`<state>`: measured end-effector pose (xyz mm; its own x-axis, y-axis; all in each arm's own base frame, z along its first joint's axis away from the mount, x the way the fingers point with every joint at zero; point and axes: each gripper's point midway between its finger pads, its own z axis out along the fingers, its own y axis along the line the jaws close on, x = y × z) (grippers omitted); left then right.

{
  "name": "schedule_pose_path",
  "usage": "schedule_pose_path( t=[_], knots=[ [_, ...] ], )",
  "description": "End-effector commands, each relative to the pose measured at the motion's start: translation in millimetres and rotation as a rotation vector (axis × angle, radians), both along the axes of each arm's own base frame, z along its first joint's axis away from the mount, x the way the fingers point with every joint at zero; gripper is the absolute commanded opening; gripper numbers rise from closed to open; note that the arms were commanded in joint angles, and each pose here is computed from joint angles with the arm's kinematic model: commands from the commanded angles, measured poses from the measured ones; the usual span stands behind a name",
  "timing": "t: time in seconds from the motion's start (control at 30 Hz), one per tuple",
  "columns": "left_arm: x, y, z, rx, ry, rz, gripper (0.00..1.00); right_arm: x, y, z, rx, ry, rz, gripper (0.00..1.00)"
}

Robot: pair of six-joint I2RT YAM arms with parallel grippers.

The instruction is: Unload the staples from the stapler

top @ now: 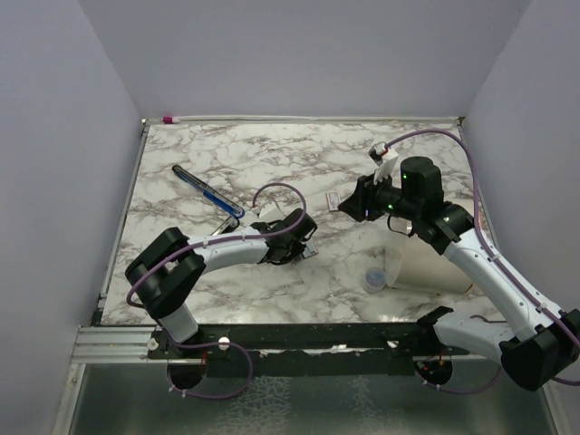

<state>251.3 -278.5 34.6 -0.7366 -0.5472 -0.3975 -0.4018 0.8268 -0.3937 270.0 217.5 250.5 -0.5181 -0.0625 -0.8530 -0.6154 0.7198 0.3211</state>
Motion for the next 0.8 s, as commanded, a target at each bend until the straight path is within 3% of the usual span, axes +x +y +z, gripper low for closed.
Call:
schedule_pose_path(
  t=[0.0,0.77],
  knots=[
    [3.8,0.8,0.6,0.028,-0.013,0.024,0.21,2.8,0.0,8.9,0.012,-0.048,-0.002,0.39],
    [8.4,-0.6,-1.7,0.051,-0.016,0.025,0.24,2.1,0.2,7.2,0.010,-0.042,0.000,0.39]
  ],
)
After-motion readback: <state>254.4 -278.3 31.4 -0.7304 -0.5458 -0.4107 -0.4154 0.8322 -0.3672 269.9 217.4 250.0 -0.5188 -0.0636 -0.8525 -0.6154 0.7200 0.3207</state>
